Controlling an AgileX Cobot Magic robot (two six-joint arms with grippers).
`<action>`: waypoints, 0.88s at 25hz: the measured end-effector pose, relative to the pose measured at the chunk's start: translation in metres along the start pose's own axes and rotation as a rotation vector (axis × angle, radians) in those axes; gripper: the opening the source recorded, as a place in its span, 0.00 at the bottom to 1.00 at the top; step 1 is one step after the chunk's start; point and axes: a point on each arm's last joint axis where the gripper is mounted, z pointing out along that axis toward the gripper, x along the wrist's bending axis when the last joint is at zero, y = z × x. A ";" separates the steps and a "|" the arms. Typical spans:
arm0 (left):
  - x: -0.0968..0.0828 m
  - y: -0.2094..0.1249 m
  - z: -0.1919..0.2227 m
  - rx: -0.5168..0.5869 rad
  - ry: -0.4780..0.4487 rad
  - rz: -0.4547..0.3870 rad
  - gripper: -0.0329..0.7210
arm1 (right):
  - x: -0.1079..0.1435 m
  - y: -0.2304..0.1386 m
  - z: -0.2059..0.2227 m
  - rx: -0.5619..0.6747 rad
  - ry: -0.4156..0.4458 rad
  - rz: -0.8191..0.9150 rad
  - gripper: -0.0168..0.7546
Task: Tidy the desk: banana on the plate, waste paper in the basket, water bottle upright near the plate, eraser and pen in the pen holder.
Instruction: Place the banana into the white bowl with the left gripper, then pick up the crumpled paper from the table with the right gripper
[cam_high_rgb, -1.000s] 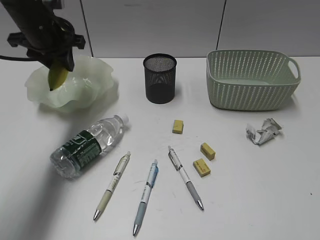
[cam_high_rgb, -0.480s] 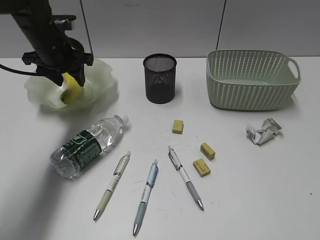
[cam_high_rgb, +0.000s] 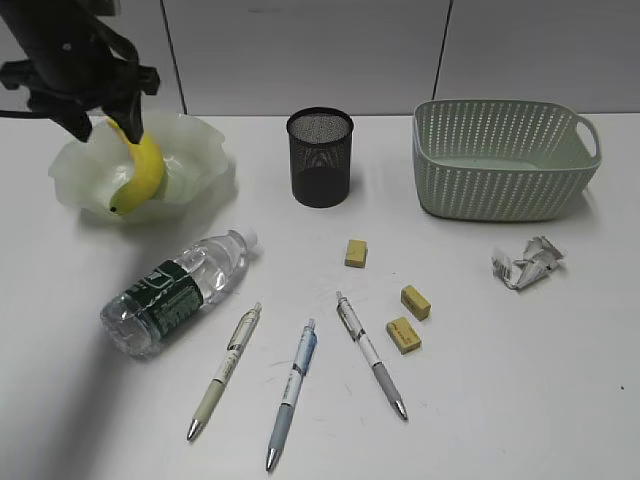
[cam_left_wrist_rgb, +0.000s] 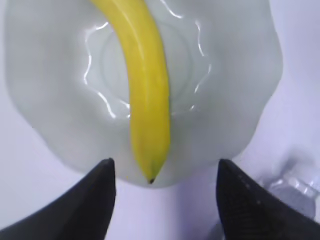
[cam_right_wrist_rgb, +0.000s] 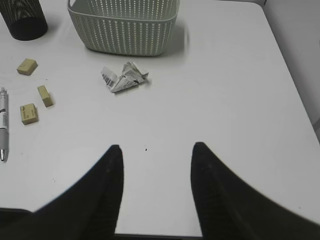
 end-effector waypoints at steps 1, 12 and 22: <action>0.003 -0.002 -0.012 0.001 0.019 0.008 0.67 | 0.001 0.000 0.000 0.000 0.010 0.006 0.49; 0.021 -0.045 -0.181 -0.297 0.016 -0.003 0.67 | 0.000 0.000 0.000 0.000 0.000 0.000 0.49; 0.043 -0.168 -0.253 -0.434 -0.029 -0.017 0.67 | 0.000 0.000 0.000 0.000 0.000 0.000 0.49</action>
